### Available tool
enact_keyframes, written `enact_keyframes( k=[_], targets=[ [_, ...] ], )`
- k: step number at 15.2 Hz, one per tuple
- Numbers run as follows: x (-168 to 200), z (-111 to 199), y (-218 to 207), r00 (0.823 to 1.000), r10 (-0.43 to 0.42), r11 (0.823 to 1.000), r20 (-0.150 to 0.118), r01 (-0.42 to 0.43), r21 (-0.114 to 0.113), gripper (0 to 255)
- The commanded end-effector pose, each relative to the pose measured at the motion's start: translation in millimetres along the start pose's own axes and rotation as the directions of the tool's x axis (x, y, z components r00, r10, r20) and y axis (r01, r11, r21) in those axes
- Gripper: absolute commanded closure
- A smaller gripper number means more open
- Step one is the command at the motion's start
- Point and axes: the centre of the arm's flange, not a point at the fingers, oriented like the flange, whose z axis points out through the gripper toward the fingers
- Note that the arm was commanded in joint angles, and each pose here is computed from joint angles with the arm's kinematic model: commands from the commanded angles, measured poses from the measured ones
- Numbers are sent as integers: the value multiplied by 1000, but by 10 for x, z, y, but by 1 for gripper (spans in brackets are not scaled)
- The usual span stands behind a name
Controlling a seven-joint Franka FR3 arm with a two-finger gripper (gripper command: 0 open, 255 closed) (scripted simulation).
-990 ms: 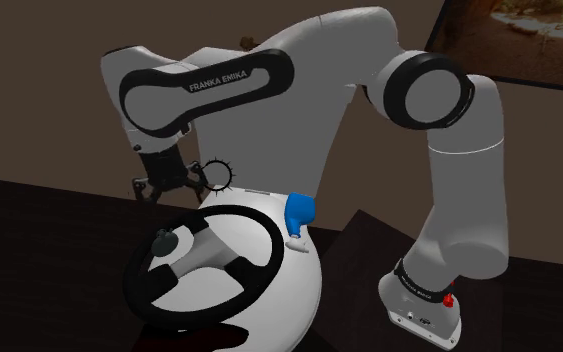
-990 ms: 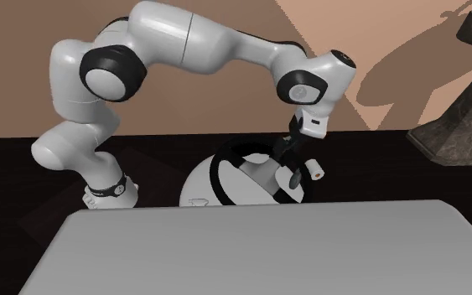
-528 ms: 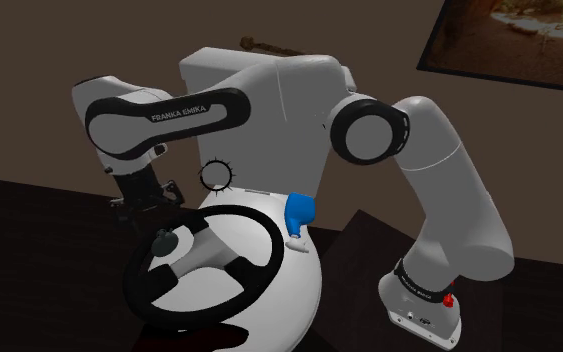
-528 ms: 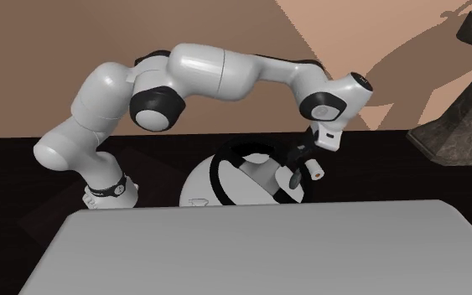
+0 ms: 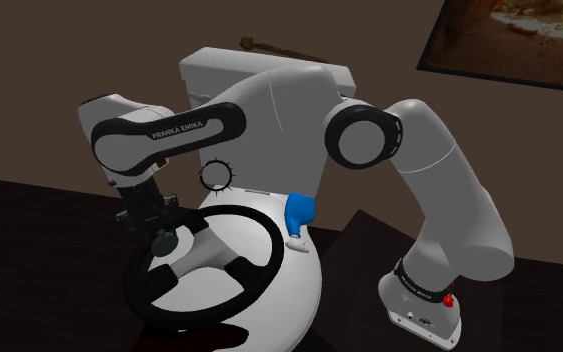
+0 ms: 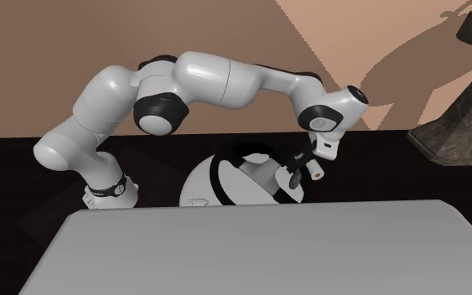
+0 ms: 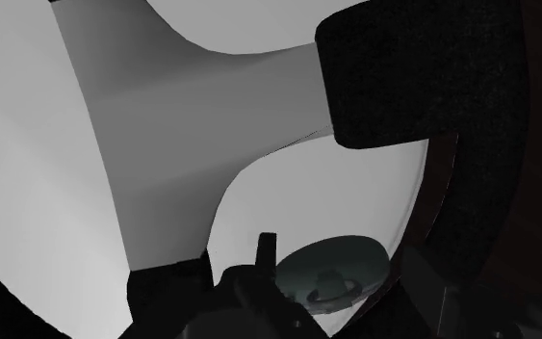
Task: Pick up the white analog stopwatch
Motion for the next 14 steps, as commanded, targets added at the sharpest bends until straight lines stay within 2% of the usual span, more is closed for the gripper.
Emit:
enact_keyframes(
  k=[1,9,14],
  targets=[
    [3,11,-3,1000,0,1000,0,0,0,255],
    [3,7,5,1000,0,1000,0,0,0,255],
    [-74,-243,38,1000,0,1000,0,0,0,255]
  ],
)
